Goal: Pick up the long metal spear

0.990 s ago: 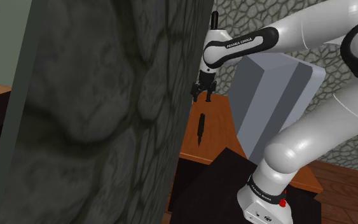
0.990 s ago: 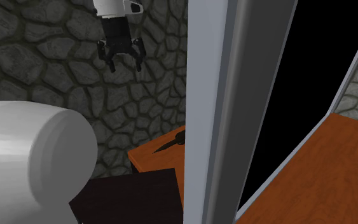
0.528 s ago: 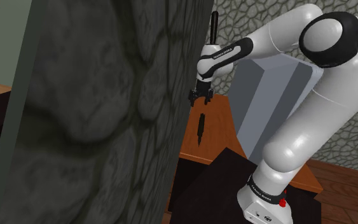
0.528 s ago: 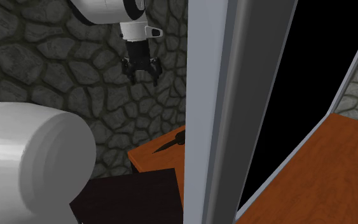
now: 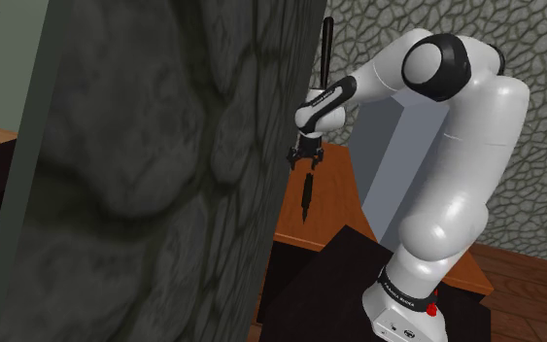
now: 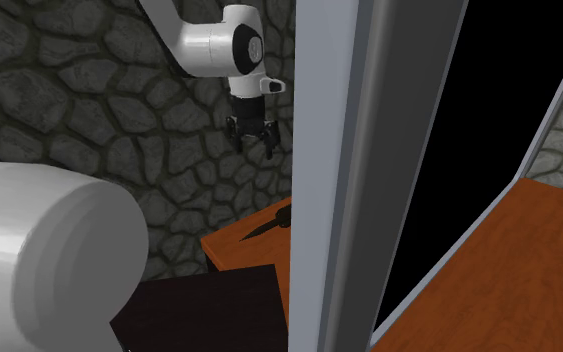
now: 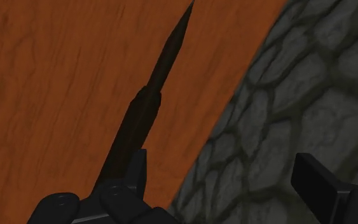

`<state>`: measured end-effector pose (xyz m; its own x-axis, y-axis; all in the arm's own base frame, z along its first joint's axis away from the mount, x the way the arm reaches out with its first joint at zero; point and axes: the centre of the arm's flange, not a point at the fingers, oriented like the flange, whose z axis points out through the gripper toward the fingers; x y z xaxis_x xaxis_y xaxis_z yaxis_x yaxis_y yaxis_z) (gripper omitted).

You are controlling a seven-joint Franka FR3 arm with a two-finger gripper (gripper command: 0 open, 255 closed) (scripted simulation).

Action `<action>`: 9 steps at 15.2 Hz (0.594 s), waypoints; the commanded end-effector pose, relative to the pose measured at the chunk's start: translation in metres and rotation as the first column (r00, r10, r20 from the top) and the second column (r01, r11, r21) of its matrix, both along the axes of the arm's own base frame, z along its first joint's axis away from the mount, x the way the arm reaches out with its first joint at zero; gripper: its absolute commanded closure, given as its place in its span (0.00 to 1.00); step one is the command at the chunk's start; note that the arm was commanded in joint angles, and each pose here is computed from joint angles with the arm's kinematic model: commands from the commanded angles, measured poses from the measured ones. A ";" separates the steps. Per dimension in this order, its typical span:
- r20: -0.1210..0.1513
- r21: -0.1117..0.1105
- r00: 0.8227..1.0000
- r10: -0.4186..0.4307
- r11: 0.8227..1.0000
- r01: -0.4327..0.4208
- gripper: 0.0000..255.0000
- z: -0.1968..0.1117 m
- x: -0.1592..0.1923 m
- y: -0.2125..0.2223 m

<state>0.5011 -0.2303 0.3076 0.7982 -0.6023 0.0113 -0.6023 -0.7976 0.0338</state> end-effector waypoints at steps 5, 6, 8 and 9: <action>-0.002 0.014 0.989 -0.147 0.989 0.147 0.00 -0.061 0.011 -0.051; -0.003 0.017 0.985 -0.171 0.985 0.171 0.00 -0.071 0.012 -0.060; -0.005 0.022 0.976 -0.218 0.976 0.218 0.00 -0.091 0.014 -0.078; -0.006 0.024 0.970 -0.242 0.970 0.242 0.00 -0.101 0.015 -0.087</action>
